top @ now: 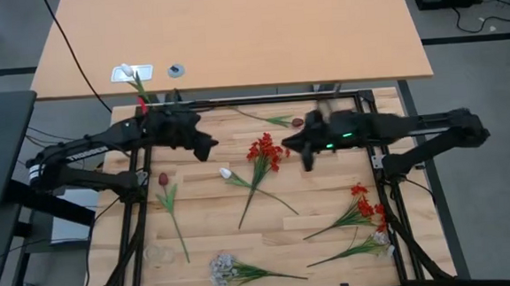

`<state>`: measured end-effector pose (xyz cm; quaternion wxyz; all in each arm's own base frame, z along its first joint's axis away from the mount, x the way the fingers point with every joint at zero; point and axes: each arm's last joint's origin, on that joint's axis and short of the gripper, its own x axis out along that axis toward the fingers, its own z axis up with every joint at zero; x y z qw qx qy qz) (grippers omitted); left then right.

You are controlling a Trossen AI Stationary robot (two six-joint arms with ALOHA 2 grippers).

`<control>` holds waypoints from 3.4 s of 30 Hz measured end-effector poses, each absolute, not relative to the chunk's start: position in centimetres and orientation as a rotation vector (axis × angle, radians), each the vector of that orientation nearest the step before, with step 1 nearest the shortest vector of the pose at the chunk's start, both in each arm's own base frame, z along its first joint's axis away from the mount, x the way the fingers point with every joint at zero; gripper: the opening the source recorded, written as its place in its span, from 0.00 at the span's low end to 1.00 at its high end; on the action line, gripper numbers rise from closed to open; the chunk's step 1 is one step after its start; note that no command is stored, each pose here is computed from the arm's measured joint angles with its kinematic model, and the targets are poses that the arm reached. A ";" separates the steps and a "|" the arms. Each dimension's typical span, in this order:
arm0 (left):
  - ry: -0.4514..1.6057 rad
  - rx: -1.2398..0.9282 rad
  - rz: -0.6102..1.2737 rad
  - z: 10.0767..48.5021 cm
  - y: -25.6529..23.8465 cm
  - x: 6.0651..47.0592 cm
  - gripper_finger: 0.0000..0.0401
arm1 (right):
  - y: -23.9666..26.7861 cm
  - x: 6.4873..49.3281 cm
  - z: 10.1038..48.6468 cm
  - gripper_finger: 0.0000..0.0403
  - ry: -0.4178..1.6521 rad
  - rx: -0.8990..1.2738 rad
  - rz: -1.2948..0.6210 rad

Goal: Sort flowers into vase by color
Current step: Put the white tulip into the red vase

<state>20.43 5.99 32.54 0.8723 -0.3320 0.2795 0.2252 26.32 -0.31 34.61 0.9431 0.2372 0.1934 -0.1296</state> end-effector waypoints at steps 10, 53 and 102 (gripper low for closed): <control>0.775 -0.746 0.665 30.9 5.1 19.0 0.49 | 0.9 35.3 24.6 0.15 0.788 0.479 -0.210; 0.942 -0.754 0.739 29.7 5.0 18.1 0.49 | -0.2 45.5 14.2 0.05 1.025 0.269 -0.299; 0.136 -0.252 0.167 35.1 4.4 27.1 0.41 | -6.3 34.6 32.0 0.02 -0.321 0.239 -0.046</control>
